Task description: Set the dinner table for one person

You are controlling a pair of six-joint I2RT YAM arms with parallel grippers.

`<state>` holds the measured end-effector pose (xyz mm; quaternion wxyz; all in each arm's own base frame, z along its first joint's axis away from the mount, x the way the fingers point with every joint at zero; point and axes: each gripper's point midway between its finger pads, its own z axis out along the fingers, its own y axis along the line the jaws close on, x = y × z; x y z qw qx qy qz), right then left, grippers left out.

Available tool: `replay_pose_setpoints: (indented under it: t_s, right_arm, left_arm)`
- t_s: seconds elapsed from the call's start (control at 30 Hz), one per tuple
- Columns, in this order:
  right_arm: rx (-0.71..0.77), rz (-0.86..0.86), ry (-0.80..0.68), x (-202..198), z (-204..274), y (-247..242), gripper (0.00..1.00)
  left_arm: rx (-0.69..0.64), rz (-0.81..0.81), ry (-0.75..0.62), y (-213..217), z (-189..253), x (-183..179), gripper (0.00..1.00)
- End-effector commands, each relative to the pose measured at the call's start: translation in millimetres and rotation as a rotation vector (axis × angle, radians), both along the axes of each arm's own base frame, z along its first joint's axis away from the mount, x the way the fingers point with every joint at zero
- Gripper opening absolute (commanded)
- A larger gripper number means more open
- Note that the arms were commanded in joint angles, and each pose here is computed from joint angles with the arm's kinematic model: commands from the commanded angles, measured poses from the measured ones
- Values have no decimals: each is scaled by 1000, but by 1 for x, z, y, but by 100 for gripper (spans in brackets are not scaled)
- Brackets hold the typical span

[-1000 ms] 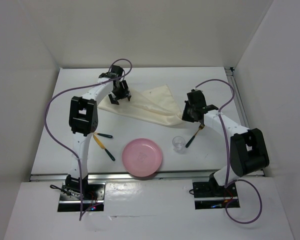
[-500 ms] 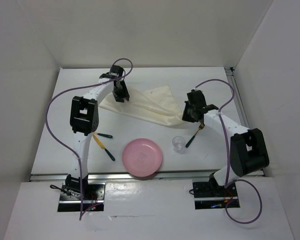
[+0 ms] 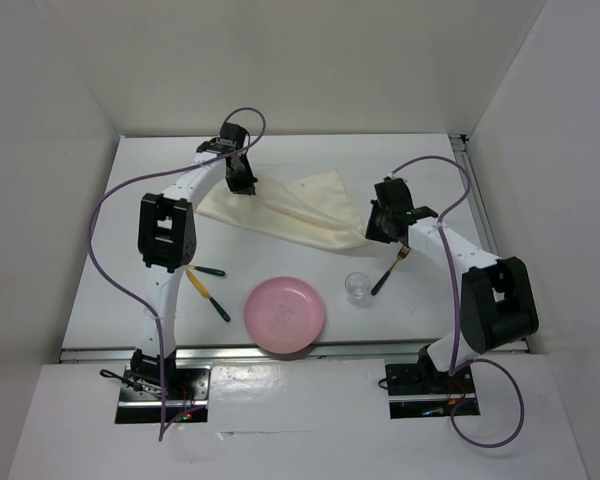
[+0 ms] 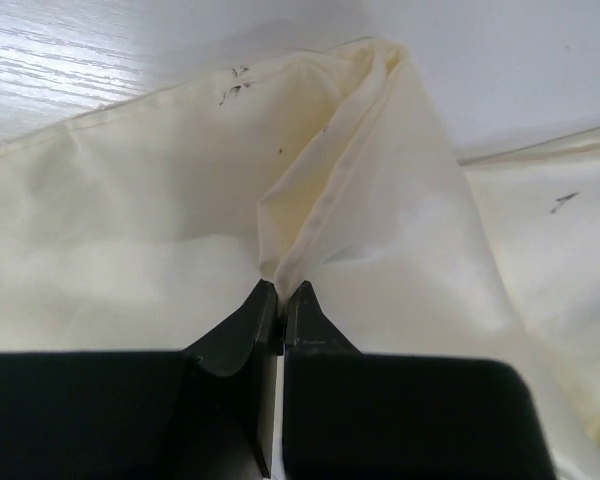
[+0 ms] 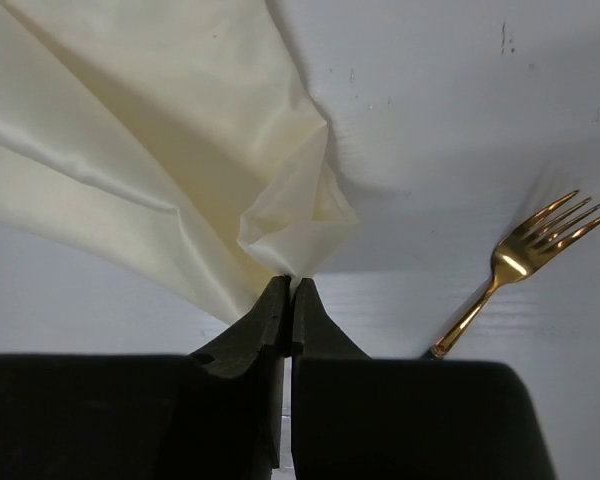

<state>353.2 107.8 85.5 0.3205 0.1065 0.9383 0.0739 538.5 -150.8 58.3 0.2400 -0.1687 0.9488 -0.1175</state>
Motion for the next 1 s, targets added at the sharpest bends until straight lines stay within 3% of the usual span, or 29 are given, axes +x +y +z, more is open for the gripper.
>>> replay_pose_setpoints:
  t_s: [0.0, 0.23, 0.4, 0.57, 0.97]
  right_arm:
    - [-25, -35, -134, 29, 50, -12, 0]
    - [-30, -64, -342, 74, 146, -30, 0]
    - [-21, -63, -495, 88, 213, -37, 0]
    - [-17, -72, -581, 71, 257, -43, 0]
    - [-17, -98, -890, -13, 376, -68, 0]
  left_arm:
    - [-36, -14, -202, 3, 105, 9, 0]
    - [-63, -12, -510, 35, 267, -17, 0]
    - [-215, -105, -624, 50, 349, -52, 0]
    - [-284, -110, -633, 75, 364, -98, 0]
    - [-248, -111, -759, 88, 423, -220, 0]
